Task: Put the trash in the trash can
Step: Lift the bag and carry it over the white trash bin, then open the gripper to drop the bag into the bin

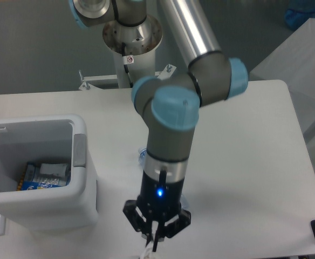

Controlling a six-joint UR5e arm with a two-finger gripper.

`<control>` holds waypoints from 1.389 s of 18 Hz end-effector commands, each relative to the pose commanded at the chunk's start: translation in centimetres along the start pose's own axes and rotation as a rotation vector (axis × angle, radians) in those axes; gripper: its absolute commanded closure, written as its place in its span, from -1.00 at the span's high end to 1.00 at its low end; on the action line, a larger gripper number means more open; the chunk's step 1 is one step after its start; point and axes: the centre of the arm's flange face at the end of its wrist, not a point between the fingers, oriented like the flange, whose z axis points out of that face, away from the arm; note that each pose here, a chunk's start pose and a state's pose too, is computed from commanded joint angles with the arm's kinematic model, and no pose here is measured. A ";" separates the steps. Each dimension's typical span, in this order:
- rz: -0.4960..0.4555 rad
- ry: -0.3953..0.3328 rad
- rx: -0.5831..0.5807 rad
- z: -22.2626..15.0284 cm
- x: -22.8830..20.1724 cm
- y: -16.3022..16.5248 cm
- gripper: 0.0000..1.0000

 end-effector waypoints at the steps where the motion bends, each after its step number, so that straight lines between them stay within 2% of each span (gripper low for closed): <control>1: -0.027 0.003 0.002 -0.6 0.5 0.0 -0.61; 4: -0.030 0.006 0.028 -4.2 2.7 0.1 -0.59; 8: -0.001 0.068 0.060 -7.8 7.4 0.3 -0.53; 13: 0.029 0.129 0.016 -9.1 13.6 4.0 -0.53; 16: 0.034 0.139 -0.006 -10.4 15.0 6.6 -0.53; 22: 0.046 0.167 -0.065 -9.1 17.0 10.0 -0.53; 25: 0.043 0.177 -0.094 -8.0 17.3 11.2 -0.44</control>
